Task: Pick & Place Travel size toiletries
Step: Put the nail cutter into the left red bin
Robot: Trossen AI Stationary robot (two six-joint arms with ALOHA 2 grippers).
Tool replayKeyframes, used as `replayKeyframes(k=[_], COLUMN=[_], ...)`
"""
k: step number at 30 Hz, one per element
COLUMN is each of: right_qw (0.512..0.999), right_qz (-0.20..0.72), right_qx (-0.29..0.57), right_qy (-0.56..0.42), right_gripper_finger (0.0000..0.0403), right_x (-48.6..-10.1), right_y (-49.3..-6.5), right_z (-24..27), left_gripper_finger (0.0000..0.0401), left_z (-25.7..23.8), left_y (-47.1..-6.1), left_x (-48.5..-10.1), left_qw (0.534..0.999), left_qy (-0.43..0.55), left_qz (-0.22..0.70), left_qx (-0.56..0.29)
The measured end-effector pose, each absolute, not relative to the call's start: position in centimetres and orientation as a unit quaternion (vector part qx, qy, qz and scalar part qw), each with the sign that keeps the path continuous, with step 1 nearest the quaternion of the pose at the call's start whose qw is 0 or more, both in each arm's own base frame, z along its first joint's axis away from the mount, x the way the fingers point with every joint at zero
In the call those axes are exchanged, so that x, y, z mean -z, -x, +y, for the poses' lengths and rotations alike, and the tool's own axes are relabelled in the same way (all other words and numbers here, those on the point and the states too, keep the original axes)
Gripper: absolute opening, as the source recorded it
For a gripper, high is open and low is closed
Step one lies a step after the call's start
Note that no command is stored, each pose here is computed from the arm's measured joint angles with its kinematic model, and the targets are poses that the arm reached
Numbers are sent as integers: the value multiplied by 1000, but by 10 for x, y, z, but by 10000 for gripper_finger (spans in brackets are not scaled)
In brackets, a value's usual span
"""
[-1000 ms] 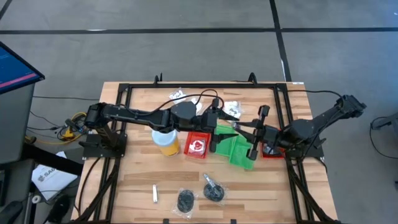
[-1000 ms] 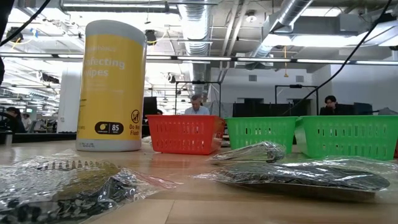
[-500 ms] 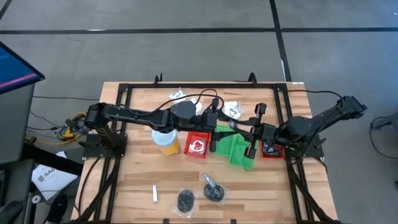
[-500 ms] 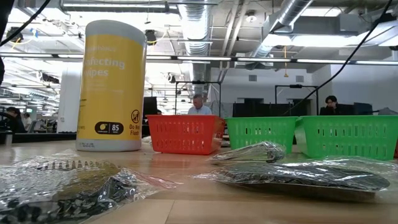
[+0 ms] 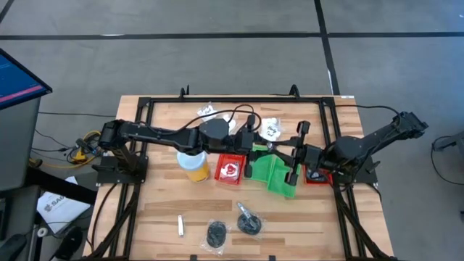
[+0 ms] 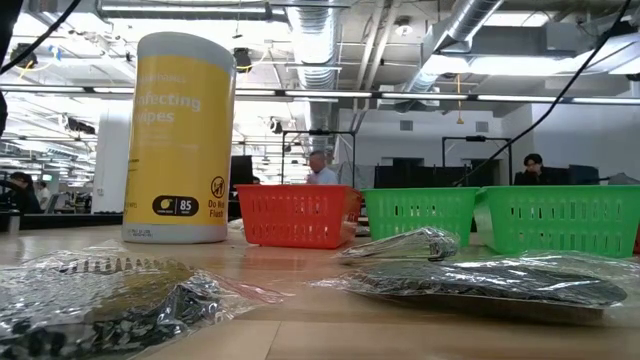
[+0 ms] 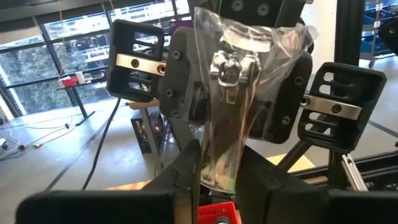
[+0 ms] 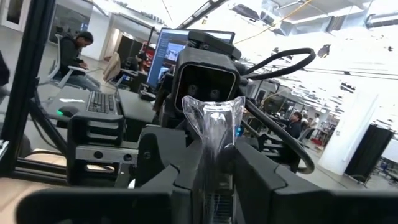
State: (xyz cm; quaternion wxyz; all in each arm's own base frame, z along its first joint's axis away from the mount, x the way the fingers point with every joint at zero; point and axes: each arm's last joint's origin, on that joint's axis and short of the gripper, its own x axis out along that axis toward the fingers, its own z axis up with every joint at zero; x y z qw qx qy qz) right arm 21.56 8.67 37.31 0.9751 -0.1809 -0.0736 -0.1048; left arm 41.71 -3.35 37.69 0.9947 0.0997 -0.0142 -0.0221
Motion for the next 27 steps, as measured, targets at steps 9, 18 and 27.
replayKeyframes(k=[9,18,27], right_qw=[973,968,967], right_qz=[-71,-60,-55], right_qx=[104,143,149], right_qy=[192,196,197], right_gripper_finger=[91,93,94], right_x=[-373,-374,-375], right_y=[-215,-212,-208], right_z=[87,85,88], left_gripper_finger=[6,5,5], left_z=[-33,-30,-25], left_y=[-417,-416,-409], left_x=[-374,-361,-344], left_qw=[995,990,974], left_qy=[-103,-110,-111], left_qz=[0,76,178], left_qx=[12,-36,-89])
